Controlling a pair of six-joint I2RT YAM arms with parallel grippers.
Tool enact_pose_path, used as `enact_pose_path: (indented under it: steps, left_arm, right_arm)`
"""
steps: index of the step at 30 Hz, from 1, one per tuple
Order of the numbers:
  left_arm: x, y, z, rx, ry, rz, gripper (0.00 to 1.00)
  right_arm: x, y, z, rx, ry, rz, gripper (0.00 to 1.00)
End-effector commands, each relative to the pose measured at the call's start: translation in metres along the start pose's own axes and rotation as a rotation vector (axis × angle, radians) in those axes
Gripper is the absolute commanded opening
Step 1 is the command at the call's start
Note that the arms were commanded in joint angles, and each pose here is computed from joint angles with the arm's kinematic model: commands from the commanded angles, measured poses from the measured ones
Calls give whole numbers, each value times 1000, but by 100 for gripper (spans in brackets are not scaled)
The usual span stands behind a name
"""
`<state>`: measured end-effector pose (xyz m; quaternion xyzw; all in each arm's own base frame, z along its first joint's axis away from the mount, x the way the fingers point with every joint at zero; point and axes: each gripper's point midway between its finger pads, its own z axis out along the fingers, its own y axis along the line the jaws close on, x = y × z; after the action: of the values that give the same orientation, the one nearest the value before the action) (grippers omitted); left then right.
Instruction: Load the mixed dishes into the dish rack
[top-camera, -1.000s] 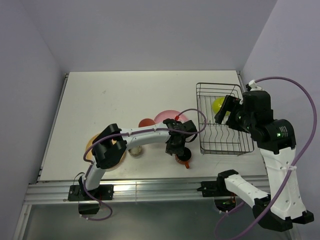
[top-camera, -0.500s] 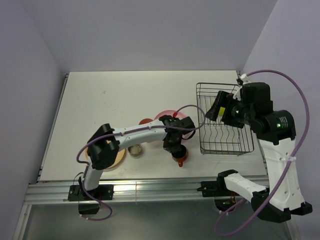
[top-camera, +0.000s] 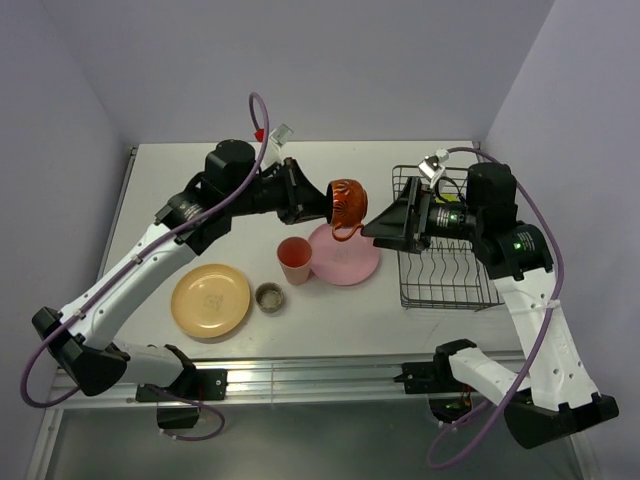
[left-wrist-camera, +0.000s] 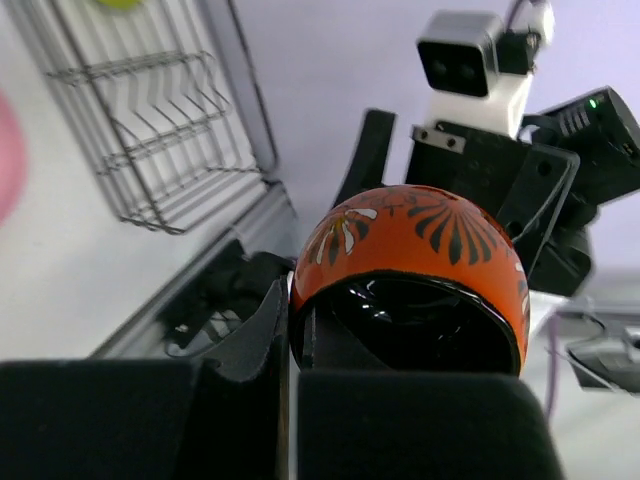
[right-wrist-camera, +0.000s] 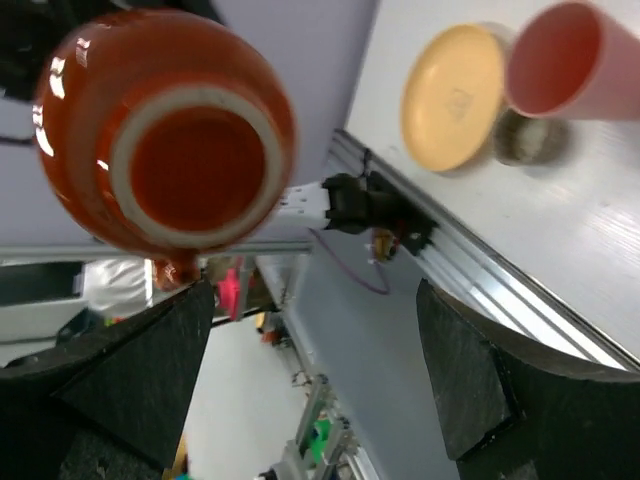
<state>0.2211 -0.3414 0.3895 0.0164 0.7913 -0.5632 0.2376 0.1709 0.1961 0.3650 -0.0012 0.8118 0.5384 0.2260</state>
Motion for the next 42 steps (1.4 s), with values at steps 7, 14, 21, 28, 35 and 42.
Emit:
enact_pose_path:
  steps: [7,14,21,28,35,42]
  left_arm:
    - [-5,-28,6,213,55,19,0]
    - [-20,-37,8,231,-4,37,0]
    - [-39,-45,2,234,-124,65,0]
    - [-51,-43,-3,215,-214,67,0]
    - [-47,-48,-3,227,-227,60,0]
    - [-34,-46,2,222,-203,51,0]
  right_arm:
    - [-14,82,-17,-381,-45,4,85]
    - [-22,77,-13,-361,-86,72,70]
    - [-27,66,-7,-329,-136,130,60]
    - [-31,65,6,-300,-147,135,52]
    - [-36,59,15,-284,-197,132,47]
    - [-44,63,17,-334,-233,127,44]
